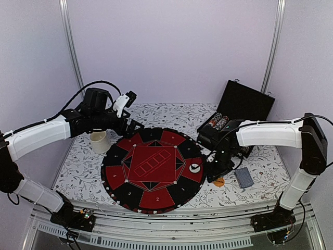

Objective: Distribute texas hold em gaming equipment

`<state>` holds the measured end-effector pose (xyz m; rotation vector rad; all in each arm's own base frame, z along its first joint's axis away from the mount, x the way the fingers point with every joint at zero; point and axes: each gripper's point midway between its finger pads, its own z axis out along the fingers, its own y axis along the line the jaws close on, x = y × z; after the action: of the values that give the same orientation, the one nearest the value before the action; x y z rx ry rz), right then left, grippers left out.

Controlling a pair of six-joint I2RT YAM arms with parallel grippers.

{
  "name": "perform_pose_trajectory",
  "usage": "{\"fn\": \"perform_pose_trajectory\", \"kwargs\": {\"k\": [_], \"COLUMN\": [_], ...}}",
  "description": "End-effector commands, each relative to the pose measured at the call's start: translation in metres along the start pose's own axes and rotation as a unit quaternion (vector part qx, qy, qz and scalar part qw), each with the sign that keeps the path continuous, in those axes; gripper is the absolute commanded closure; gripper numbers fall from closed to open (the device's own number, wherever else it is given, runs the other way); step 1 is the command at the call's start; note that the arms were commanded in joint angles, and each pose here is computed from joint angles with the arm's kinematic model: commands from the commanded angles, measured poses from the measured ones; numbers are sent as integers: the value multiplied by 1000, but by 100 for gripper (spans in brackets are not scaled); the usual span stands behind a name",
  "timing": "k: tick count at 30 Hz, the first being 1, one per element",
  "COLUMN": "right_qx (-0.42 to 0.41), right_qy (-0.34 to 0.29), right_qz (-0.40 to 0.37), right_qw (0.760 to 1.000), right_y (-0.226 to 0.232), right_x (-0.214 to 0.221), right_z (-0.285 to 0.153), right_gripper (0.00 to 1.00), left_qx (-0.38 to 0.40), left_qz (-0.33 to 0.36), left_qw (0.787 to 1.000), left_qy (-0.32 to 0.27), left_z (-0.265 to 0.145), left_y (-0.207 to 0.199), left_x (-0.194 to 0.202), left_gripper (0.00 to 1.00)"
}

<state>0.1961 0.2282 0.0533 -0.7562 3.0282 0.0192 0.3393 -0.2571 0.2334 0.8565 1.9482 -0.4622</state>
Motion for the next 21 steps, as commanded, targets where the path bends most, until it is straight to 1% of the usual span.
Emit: {"fn": "perform_pose_trajectory", "kwargs": {"k": [1,4,7,10,15,18,21], "right_qx": [-77,-106,-125,-136,-118,-126,-133], "right_qy": [-69,-97,-107,-113,-80,-63,-50], "right_qz": [-98,-159,-222,-272,-317,-341,-344], "right_qw": [990,977,961,946,938,930,928], "right_y": [81,136,191,231,254,267,271], "right_x": [-40,-59,-70,-82,-73,-61,-54], "right_z": [-20,-24,-16,-7,22,30,33], "right_gripper": [71,73,73,73,73,73,73], "left_qx": [-19,-37,-46,-41,-35,-33,-33], "left_qz": [-10,-29,-48,-52,-51,-50,-50], "left_qw": [1000,999,997,997,998,998,998], "left_qy": [-11,-19,-25,-29,-32,-35,-36], "left_z": [-5,-11,-14,-16,-17,-18,-19], "left_y": [11,24,34,35,33,32,32], "left_x": [-6,-11,-13,-14,-15,-17,-17], "left_gripper": [2,2,2,2,2,2,2]}}
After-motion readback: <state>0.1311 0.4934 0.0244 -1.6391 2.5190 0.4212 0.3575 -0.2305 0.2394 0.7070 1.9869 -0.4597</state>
